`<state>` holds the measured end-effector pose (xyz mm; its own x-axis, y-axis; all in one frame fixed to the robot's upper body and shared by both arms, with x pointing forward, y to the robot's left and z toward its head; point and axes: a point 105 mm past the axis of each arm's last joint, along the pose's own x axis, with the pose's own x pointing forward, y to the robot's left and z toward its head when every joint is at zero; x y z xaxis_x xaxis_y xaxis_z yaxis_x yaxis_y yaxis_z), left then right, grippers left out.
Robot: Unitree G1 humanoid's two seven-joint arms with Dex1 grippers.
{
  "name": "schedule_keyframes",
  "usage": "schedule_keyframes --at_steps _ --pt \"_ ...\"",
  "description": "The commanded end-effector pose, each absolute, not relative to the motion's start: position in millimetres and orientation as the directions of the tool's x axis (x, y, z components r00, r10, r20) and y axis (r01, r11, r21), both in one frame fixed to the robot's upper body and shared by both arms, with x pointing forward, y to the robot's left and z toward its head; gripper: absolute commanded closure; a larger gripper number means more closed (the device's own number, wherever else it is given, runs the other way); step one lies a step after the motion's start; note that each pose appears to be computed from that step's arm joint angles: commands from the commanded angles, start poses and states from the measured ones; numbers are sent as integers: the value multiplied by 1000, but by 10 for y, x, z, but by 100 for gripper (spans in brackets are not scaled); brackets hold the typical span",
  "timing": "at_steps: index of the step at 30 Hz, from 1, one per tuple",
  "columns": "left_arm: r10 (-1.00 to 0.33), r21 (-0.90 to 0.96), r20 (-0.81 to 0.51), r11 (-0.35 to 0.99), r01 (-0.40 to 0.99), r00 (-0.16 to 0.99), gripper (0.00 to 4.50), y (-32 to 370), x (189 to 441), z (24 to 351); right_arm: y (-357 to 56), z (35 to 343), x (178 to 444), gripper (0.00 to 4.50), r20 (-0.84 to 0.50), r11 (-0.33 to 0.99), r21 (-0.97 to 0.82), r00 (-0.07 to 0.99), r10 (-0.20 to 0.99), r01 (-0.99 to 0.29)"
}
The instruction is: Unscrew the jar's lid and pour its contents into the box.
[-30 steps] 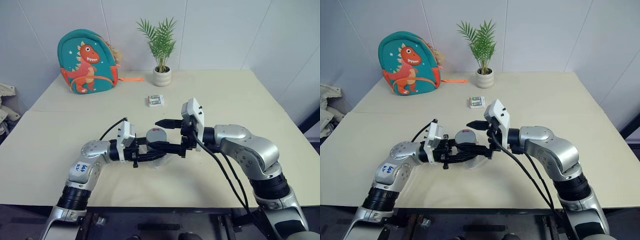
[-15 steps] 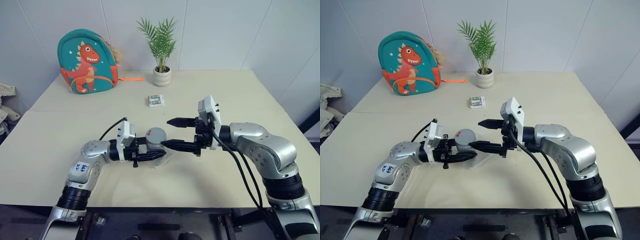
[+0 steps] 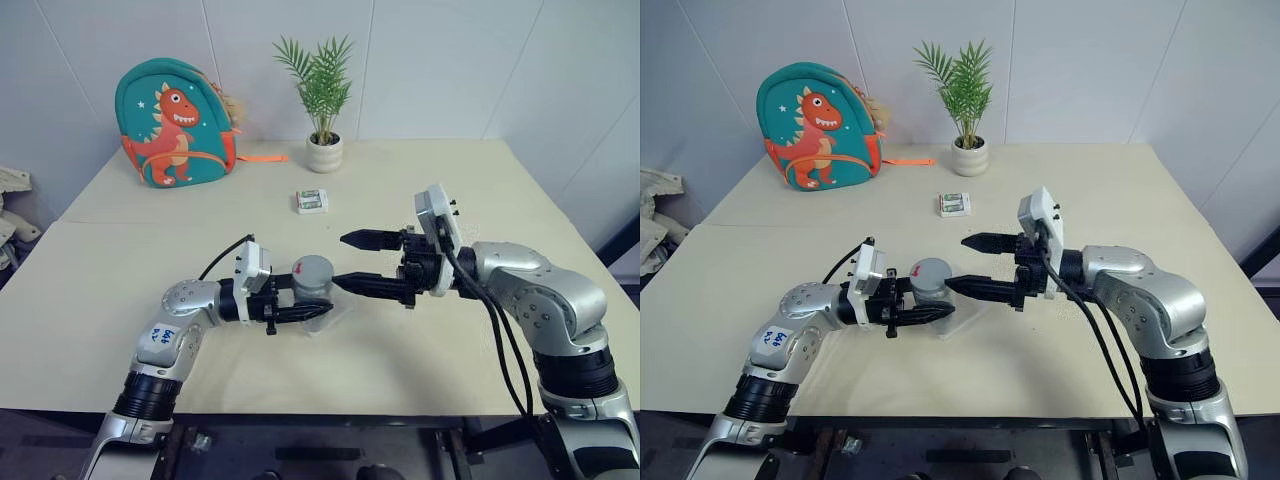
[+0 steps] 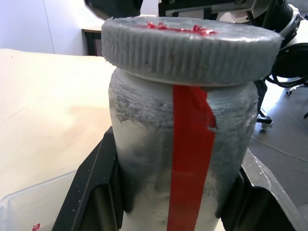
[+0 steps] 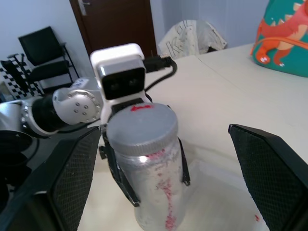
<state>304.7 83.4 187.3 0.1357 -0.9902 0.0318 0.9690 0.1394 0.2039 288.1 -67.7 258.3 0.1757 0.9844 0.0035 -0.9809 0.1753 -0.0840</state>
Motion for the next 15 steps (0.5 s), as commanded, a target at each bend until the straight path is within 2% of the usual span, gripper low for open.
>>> schedule_keyframes --at_steps 1,10,15 --pt "-993 238 49 120 964 111 253 819 2986 1956 -636 2710 2784 3 29 139 -132 136 990 -981" --pt "-993 235 54 115 965 105 253 794 2989 1960 -379 2581 2881 3 -42 135 -155 143 989 -979" --pt "-993 235 54 113 965 103 253 791 2985 1959 -307 2570 2884 3 -37 123 -161 131 991 -979"
